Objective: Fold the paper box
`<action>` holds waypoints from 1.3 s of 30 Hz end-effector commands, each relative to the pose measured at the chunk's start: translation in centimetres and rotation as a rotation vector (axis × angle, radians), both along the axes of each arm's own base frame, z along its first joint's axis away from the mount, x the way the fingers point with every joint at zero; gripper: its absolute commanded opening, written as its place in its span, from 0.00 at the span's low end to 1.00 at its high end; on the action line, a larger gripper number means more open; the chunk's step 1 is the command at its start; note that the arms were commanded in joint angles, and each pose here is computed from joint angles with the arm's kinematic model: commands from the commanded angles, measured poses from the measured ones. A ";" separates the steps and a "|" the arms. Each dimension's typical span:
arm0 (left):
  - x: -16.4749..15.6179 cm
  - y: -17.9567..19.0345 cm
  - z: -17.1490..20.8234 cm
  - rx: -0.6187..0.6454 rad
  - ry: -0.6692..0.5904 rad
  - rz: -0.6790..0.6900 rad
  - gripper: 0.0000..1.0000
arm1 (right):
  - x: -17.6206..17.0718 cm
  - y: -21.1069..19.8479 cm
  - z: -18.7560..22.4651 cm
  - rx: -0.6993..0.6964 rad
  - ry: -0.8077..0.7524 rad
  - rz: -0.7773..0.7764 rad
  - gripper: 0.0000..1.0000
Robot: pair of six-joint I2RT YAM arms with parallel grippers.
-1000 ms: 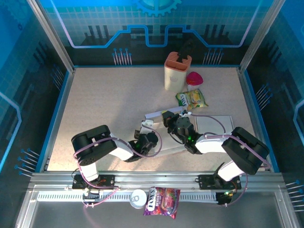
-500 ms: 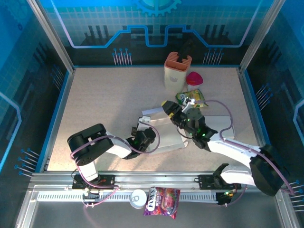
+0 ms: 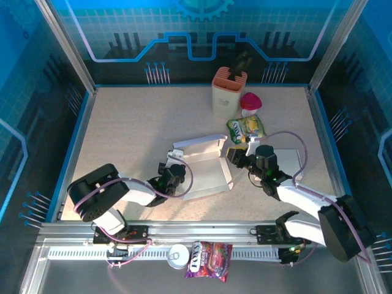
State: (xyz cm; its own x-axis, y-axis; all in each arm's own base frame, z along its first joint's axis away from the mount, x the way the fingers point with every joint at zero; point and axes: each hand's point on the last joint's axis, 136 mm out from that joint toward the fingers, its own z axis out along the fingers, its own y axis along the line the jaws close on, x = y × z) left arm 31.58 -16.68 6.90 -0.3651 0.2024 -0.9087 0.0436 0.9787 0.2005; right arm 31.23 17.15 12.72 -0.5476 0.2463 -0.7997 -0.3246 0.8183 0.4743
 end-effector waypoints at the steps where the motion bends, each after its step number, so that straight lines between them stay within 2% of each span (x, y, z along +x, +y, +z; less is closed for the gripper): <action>1: 0.0 0.2 -1.2 0.028 0.063 -0.008 0.00 | 1.4 -0.9 -0.5 -0.029 -0.076 0.022 0.35; 4: 0.2 0.2 -1.4 0.041 0.066 0.001 0.00 | 2.3 -0.1 -1.4 -0.031 -0.091 0.087 0.35; 12: 0.5 0.3 -1.5 0.042 0.065 0.013 0.00 | 3.3 2.8 -2.6 -0.049 -0.148 0.279 0.49; 15: 0.5 0.3 -1.6 0.046 0.066 0.010 0.00 | 3.5 3.1 -3.1 -0.044 -0.158 0.300 0.51; 22: 0.6 0.2 -1.5 0.050 0.064 0.006 0.00 | 4.0 4.5 -2.6 -0.044 -0.206 0.391 0.48; 29: 0.6 0.2 -1.5 0.053 0.063 0.005 0.00 | 3.0 6.6 -2.3 -0.043 -0.206 0.510 0.45; 33: 0.6 0.1 -1.4 0.055 0.061 0.002 0.00 | 3.7 6.2 -3.2 -0.103 -0.180 0.458 0.40; 39: 0.5 0.2 -1.4 0.055 0.059 0.004 0.00 | 5.1 4.8 -2.7 -0.207 -0.199 0.333 0.40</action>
